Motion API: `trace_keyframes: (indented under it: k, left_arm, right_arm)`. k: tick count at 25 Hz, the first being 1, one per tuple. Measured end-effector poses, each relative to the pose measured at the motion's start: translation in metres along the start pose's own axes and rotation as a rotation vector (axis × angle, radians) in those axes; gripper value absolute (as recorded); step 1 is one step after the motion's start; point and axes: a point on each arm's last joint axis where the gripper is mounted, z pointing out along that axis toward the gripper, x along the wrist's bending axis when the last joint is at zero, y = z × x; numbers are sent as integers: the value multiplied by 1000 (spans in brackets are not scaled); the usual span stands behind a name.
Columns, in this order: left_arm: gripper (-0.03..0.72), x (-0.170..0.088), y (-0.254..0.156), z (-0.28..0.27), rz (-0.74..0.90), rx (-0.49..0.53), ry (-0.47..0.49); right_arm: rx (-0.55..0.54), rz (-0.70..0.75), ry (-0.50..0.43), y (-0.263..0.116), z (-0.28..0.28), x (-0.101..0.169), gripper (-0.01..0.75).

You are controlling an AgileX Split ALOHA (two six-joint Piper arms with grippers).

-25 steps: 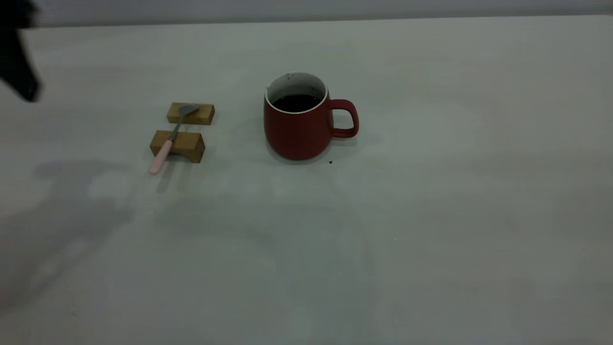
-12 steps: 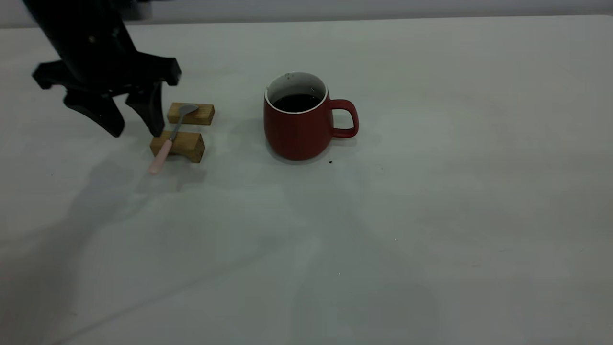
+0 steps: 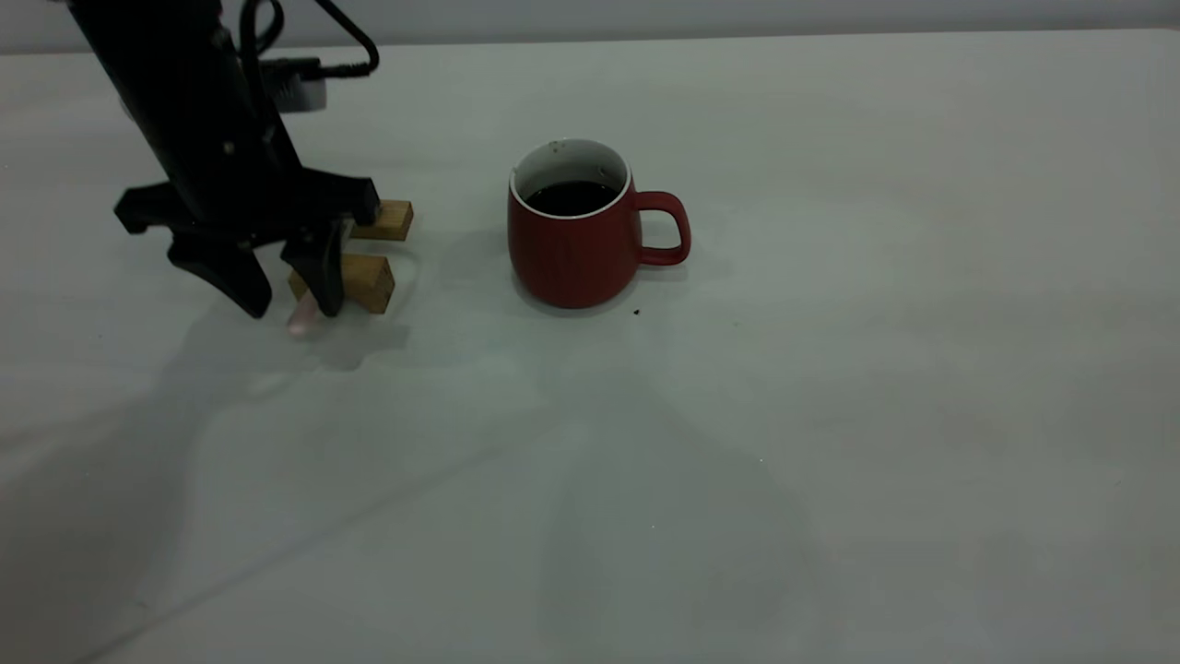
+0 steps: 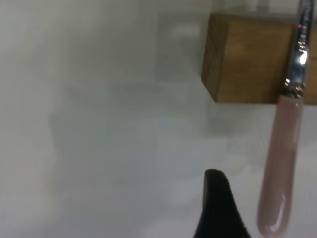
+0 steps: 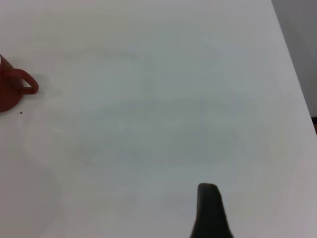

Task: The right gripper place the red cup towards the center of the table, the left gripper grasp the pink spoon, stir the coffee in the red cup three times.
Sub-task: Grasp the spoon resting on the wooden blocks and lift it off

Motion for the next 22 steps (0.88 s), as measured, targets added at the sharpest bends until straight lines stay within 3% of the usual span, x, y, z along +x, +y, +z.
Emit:
trace_keyframes:
  k: [7, 9, 14, 19, 22]
  left_arm:
    - [517, 1, -2, 16, -6, 10, 3]
    - [453, 1, -1, 16, -23, 6, 1]
    - [146, 1, -1, 15, -78, 0, 0]
    - [153, -3, 0, -5, -147, 7, -32]
    - [153, -14, 1, -37, -267, 1, -142]
  right_arm:
    - [0, 0, 0, 0, 0, 0, 582]
    - [0, 0, 0, 0, 0, 0, 582]
    - [0, 0, 0, 0, 0, 0, 582]
    - [0, 0, 0, 0, 0, 0, 582]
    - [0, 0, 0, 0, 0, 0, 582]
